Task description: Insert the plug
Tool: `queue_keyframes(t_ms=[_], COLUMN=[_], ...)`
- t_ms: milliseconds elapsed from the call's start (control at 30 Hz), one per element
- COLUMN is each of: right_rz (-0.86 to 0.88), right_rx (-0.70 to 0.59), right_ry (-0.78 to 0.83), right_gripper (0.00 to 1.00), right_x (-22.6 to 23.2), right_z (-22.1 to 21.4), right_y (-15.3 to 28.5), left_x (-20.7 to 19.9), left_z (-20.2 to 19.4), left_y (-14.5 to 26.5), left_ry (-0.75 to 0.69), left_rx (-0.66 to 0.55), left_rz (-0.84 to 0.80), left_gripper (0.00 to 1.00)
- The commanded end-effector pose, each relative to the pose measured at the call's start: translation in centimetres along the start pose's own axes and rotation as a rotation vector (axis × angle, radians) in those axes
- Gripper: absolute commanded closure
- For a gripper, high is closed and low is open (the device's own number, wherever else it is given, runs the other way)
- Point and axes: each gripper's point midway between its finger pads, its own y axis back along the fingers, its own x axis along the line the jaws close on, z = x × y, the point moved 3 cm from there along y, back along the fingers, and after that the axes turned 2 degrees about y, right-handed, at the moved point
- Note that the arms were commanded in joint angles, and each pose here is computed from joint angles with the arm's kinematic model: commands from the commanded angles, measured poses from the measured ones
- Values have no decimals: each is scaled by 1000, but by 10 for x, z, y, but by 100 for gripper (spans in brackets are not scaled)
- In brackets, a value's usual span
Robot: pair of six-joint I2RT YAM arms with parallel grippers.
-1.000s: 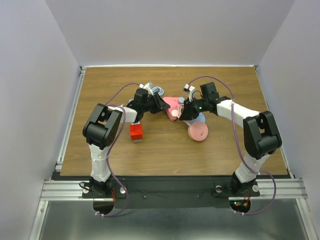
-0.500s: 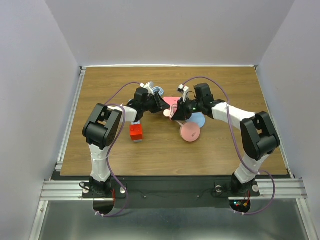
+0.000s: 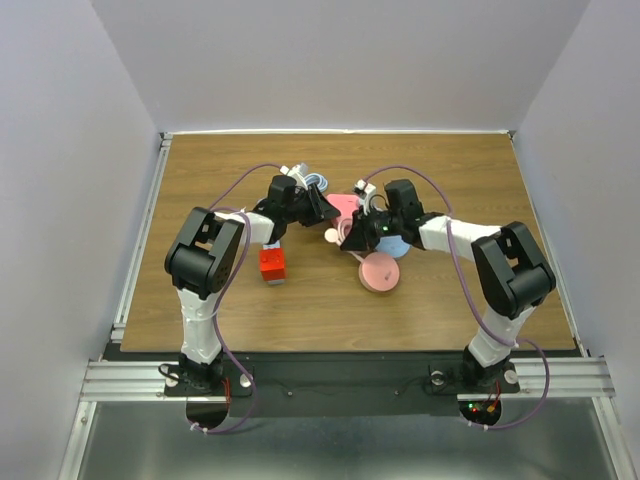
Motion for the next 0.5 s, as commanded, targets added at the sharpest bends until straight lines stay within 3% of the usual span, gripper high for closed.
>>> queue_keyframes(t_ms=[0,200,467], right_rz=[-33,-53,-65], right_rx=[-108,-130,-226], right_ry=[48,-11,12], right_gripper=[100,100,100], right_x=[-13,-29,-37], right_z=[17,-3,14], right_y=[6,13,37], left_x=[32,32,35], left_z=[-25,-25,-27], left_y=[10,11,10], left_ry=[-60,-58,-53], left_rx=[113,114,134], left_rz=[107,99,93], left_gripper=[100,100,100])
